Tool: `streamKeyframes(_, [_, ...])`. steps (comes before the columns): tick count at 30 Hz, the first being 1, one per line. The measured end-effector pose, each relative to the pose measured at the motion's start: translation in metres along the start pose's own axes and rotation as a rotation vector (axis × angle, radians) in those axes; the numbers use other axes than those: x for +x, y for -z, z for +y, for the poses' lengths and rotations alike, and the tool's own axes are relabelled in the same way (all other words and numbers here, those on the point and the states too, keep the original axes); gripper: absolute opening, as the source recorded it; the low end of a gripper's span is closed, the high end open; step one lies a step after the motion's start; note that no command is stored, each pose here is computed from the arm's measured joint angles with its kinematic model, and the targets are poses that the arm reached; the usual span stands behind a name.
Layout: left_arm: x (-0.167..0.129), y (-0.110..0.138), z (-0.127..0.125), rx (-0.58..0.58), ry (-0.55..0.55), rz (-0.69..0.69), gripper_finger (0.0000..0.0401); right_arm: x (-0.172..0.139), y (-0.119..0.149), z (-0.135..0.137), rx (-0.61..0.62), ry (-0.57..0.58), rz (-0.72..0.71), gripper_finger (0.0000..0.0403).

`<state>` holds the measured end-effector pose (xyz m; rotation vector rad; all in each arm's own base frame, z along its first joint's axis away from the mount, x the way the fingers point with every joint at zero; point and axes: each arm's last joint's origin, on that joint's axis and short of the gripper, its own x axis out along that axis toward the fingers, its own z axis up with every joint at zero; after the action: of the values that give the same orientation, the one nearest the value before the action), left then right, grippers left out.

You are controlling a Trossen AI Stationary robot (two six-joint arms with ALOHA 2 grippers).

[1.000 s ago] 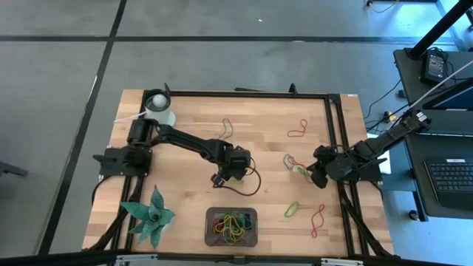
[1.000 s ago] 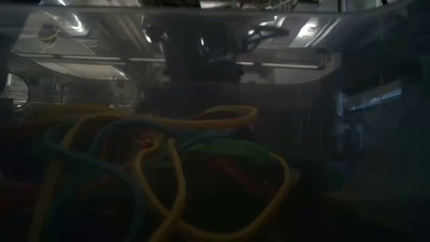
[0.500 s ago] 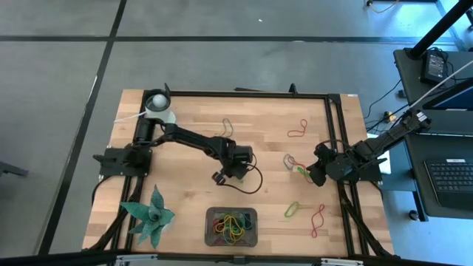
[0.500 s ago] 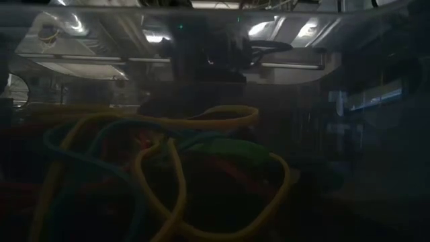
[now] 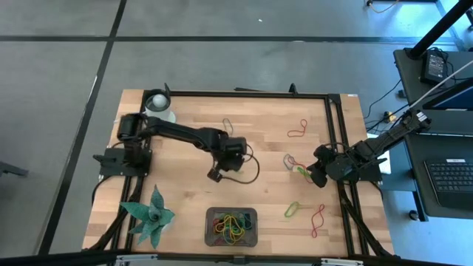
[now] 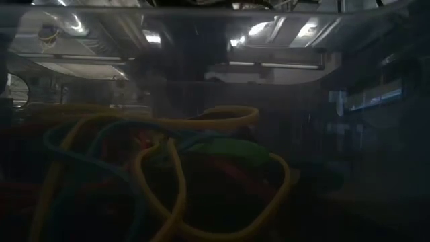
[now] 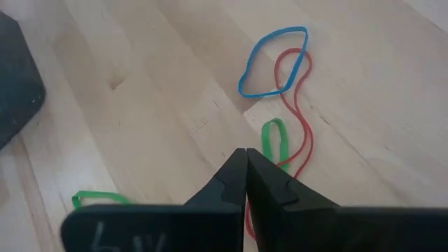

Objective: Pick and place rubber bands into bin
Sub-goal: Put the green rubber band into the black bin

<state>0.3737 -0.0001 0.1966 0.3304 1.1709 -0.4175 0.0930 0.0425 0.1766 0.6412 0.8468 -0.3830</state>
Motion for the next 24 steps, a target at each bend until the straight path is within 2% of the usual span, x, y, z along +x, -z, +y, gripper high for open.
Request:
streamKeyframes(5, [-0.051, -0.007, -0.002, -0.194, -0.109, -0.121, 0.0004, 0.0, 0.0, 0.0, -0.085, 0.004, 0.002, 0.0014])
streamKeyframes(8, [-0.074, -0.02, -0.012, -0.205, -0.193, -0.151, 0.0004, 0.0, 0.0, 0.0, -0.145, 0.004, 0.002, 0.0014])
streamKeyframes(12, [-0.104, -0.048, -0.035, -0.248, -0.219, -0.193, 0.0004, 0.0, 0.0, 0.0, -0.152, 0.003, 0.002, 0.0014])
streamKeyframes(19, [-0.108, -0.093, -0.079, -0.356, -0.204, -0.123, 0.0004, 0.0, 0.0, 0.0, -0.237, 0.002, 0.002, 0.0014])
streamKeyframes(24, [-0.085, -0.113, -0.107, -0.42, -0.173, -0.078, 0.0004, 0.0, 0.0, 0.0, -0.257, 0.001, 0.001, 0.0014])
